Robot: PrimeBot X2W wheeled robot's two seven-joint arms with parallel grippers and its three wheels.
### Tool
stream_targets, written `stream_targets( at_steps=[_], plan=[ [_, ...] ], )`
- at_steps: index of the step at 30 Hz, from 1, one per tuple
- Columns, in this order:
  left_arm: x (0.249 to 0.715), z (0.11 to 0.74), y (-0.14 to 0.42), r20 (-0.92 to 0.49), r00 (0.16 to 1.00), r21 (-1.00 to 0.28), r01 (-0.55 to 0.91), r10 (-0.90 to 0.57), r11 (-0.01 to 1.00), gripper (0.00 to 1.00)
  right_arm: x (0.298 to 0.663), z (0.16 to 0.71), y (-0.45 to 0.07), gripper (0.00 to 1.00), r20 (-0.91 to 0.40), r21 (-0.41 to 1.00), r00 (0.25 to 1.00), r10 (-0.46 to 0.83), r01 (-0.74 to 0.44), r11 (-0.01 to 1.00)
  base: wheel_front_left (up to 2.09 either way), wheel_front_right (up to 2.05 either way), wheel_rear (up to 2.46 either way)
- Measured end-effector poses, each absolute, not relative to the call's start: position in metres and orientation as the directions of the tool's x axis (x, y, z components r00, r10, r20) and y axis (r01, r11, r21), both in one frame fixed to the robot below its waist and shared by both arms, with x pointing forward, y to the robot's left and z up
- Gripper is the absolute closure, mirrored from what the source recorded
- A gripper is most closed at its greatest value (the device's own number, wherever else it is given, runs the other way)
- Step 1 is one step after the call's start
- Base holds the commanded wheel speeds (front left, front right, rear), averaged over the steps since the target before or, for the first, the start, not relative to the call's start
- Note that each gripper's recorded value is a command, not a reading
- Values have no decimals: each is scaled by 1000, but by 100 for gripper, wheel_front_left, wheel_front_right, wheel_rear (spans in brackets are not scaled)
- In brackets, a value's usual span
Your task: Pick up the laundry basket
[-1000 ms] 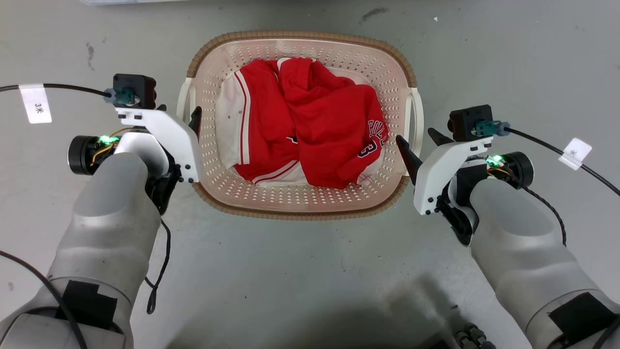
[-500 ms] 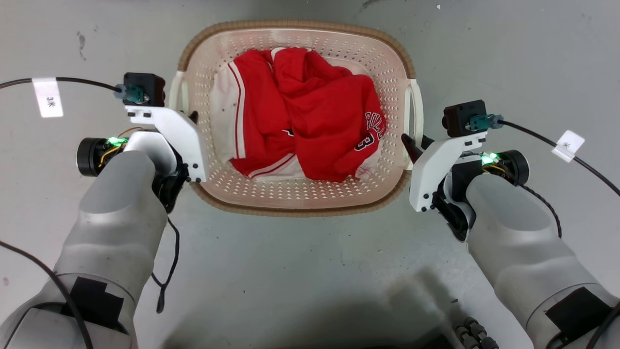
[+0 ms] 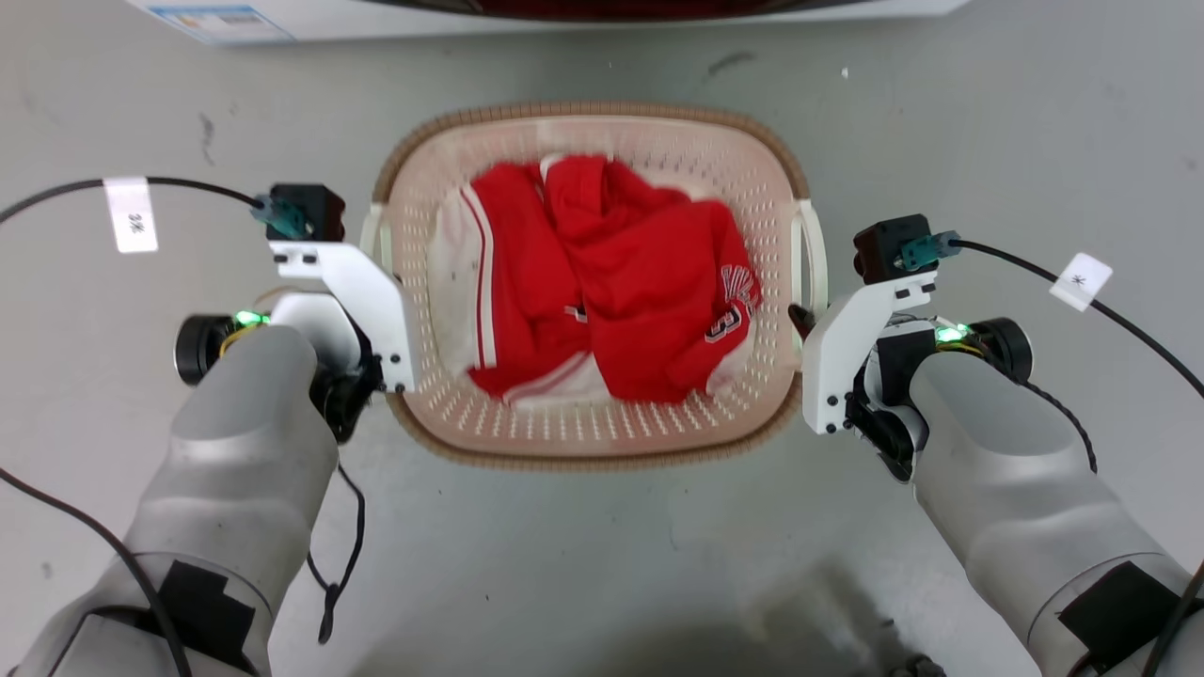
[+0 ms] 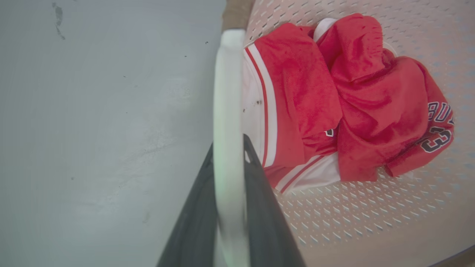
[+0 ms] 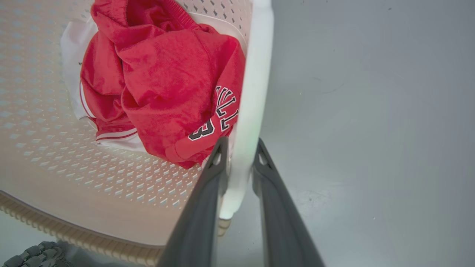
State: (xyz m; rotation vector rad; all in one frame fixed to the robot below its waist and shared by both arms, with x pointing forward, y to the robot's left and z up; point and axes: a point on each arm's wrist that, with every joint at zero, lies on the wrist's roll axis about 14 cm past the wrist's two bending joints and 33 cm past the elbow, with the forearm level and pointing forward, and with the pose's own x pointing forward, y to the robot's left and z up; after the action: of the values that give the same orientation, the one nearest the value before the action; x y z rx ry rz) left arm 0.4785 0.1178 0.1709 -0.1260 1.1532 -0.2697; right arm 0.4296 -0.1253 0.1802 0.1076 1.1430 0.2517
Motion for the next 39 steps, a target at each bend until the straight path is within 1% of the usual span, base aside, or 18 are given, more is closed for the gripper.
stream_targets(
  at_steps=[7,10,15,20,24,28,39],
  plan=[
    [461,202,120,-902,336,-240,128,-270,962,100,418,206,-123,100,-922,212,298,249,-153,965,0,0,0],
    [455,219,122,-906,326,-244,116,-269,963,100,417,222,-121,100,-926,211,285,249,-157,965,0,0,0],
    [454,252,126,-900,345,-243,108,-266,964,100,419,253,-119,100,-923,210,290,252,-168,963,0,0,0],
    [449,282,129,-891,371,-239,106,-262,965,100,413,279,-118,100,-924,210,287,253,-172,962,0,0,0],
    [446,303,130,-881,397,-234,109,-258,966,100,414,300,-118,100,-917,206,308,253,-177,962,0,0,0],
    [446,323,130,-866,427,-231,118,-259,966,100,407,315,-118,100,-917,213,305,256,-167,963,0,0,0],
    [431,364,128,-849,456,-234,129,-267,964,100,395,354,-123,100,-918,200,311,245,-169,965,0,0,0]
  ],
)
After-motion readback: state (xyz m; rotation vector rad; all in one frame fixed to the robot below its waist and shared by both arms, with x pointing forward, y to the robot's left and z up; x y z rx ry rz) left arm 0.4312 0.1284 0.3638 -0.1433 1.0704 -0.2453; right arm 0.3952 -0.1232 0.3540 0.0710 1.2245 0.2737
